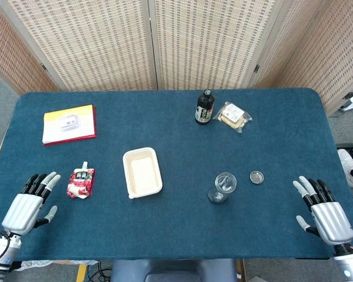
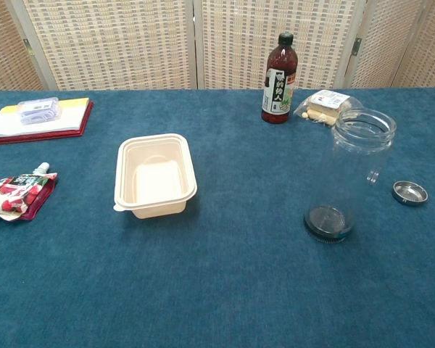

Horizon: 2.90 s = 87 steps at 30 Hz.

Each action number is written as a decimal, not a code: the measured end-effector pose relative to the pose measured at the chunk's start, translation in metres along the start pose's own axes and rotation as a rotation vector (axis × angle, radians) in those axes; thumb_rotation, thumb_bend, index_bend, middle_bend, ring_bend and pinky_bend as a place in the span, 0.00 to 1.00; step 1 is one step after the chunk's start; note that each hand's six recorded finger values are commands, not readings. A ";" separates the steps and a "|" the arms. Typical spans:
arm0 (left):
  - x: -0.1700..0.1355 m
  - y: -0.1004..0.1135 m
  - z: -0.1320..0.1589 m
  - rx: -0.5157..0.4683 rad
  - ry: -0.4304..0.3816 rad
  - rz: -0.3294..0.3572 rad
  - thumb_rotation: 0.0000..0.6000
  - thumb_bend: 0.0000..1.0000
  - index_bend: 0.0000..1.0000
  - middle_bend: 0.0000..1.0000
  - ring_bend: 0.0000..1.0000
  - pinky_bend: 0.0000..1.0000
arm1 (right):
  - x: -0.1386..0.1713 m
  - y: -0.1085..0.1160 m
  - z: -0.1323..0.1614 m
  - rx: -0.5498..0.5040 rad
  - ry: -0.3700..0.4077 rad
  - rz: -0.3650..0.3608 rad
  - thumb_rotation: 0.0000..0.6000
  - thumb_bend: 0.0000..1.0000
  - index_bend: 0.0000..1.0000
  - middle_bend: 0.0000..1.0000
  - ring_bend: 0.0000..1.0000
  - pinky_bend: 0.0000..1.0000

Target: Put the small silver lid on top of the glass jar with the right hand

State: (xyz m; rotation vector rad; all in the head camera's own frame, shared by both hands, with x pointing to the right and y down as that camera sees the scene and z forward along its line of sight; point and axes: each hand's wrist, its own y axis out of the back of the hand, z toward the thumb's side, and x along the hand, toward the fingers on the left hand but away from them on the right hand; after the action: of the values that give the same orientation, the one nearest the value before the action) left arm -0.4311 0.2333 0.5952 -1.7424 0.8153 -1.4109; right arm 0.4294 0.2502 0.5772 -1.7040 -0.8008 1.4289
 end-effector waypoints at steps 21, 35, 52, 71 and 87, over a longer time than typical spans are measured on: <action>-0.001 0.005 -0.003 -0.004 -0.007 0.018 1.00 0.37 0.00 0.05 0.00 0.00 | -0.027 0.026 -0.006 0.000 0.001 0.077 1.00 0.29 0.11 0.00 0.00 0.00; -0.004 0.013 -0.008 -0.022 0.024 0.049 1.00 0.37 0.00 0.05 0.00 0.00 | -0.104 0.032 -0.006 -0.081 0.003 0.197 1.00 0.34 0.37 0.00 0.00 0.00; -0.005 0.018 -0.010 -0.025 0.031 0.069 1.00 0.37 0.00 0.05 0.00 0.00 | -0.156 -0.010 -0.006 -0.037 -0.030 0.316 1.00 0.40 0.48 0.00 0.00 0.00; -0.009 0.027 -0.013 -0.041 0.033 0.097 1.00 0.37 0.00 0.05 0.00 0.00 | -0.183 -0.039 0.012 0.019 -0.012 0.380 1.00 0.41 0.51 0.00 0.00 0.00; -0.016 0.033 -0.012 -0.049 0.022 0.119 1.00 0.37 0.00 0.05 0.00 0.00 | -0.196 -0.052 0.021 0.054 -0.005 0.403 1.00 0.42 0.52 0.00 0.00 0.00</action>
State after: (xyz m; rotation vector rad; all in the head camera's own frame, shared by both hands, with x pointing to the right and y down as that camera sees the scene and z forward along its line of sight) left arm -0.4471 0.2273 0.5608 -1.6884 0.9566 -1.3438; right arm 0.3739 0.1157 0.7197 -1.8924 -0.4284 1.7030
